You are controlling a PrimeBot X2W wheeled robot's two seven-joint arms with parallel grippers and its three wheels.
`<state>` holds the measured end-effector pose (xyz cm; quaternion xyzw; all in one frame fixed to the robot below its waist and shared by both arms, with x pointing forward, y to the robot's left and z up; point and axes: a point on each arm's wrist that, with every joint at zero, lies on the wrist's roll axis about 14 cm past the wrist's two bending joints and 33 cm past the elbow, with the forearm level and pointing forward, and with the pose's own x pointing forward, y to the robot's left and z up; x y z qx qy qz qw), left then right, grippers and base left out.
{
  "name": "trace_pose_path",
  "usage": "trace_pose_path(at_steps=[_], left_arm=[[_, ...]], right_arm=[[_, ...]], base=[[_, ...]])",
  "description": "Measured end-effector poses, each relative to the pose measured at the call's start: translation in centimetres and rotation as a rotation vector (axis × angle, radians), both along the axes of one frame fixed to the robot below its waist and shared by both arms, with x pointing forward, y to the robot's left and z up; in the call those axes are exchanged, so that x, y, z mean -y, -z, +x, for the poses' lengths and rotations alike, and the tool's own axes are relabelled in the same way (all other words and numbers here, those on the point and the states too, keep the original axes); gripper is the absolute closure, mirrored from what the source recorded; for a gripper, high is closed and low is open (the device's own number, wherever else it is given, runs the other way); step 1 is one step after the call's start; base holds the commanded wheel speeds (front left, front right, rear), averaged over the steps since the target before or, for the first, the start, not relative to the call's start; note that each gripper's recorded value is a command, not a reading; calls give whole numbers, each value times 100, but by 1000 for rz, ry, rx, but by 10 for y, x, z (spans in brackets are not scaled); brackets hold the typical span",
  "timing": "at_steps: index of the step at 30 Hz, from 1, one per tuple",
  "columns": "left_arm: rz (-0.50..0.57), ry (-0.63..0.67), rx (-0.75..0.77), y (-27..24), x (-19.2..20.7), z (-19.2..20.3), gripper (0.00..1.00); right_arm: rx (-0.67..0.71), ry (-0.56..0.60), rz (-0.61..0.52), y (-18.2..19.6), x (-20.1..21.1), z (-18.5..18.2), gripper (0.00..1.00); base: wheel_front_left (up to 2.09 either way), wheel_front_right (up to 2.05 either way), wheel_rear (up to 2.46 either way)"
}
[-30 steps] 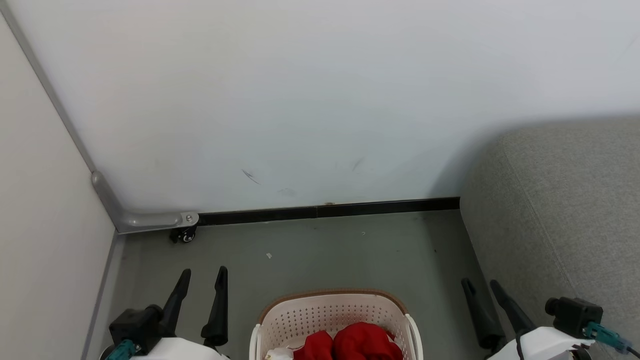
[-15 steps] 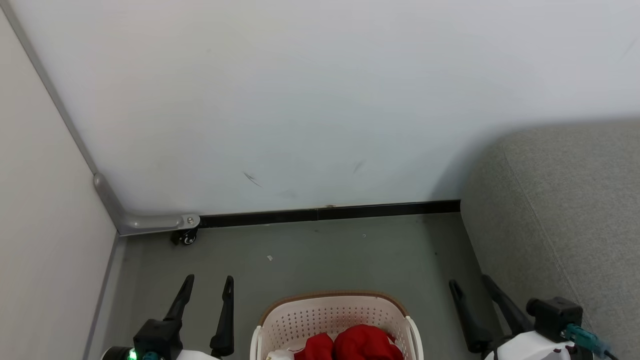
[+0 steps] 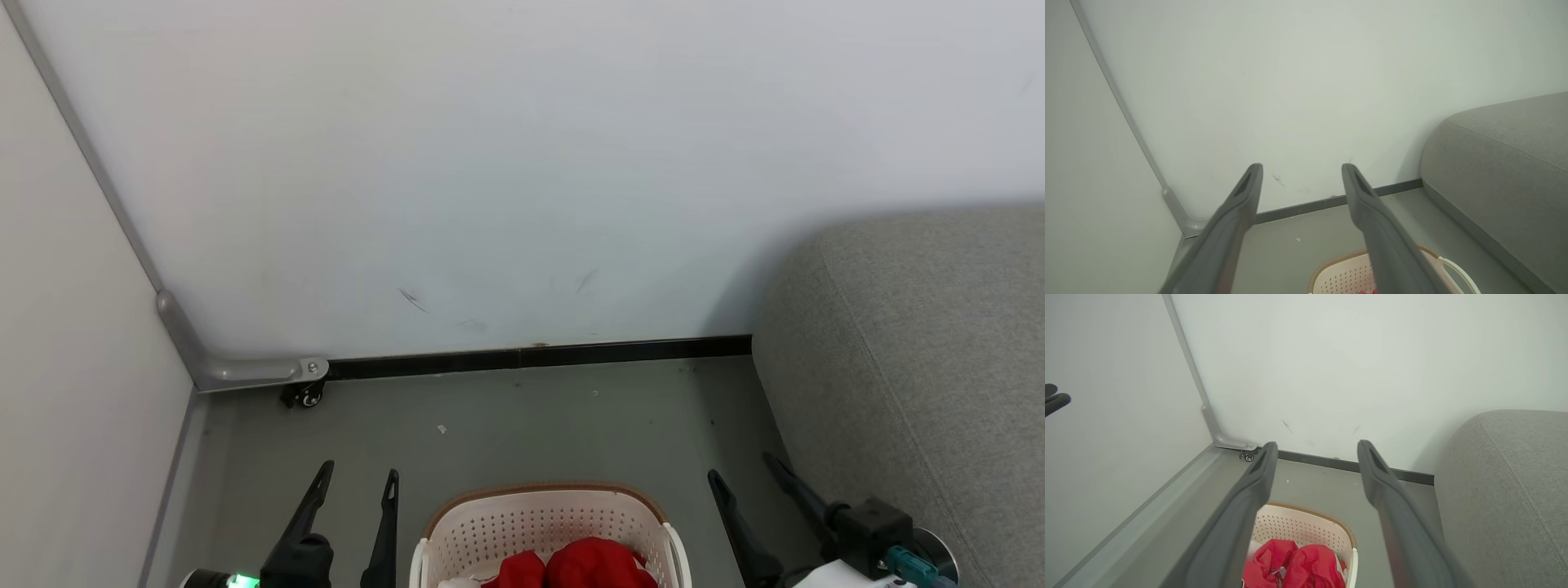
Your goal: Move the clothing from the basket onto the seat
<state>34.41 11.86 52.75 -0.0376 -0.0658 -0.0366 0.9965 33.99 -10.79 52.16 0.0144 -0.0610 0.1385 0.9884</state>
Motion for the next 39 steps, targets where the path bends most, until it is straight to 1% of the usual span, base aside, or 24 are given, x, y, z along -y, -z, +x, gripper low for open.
trace_pose_path(at_steps=[21, 39], left_arm=[[-44, -53, -62, 17, -13, 2, 0], [-48, -64, -86, 24, -16, 5, 0]], right_arm=[[-9, 20, 15, 3, 6, -4, 0], [-13, 29, 17, 3, 9, -2, 0]], base=[[0, 0, 0], [0, 0, 0]])
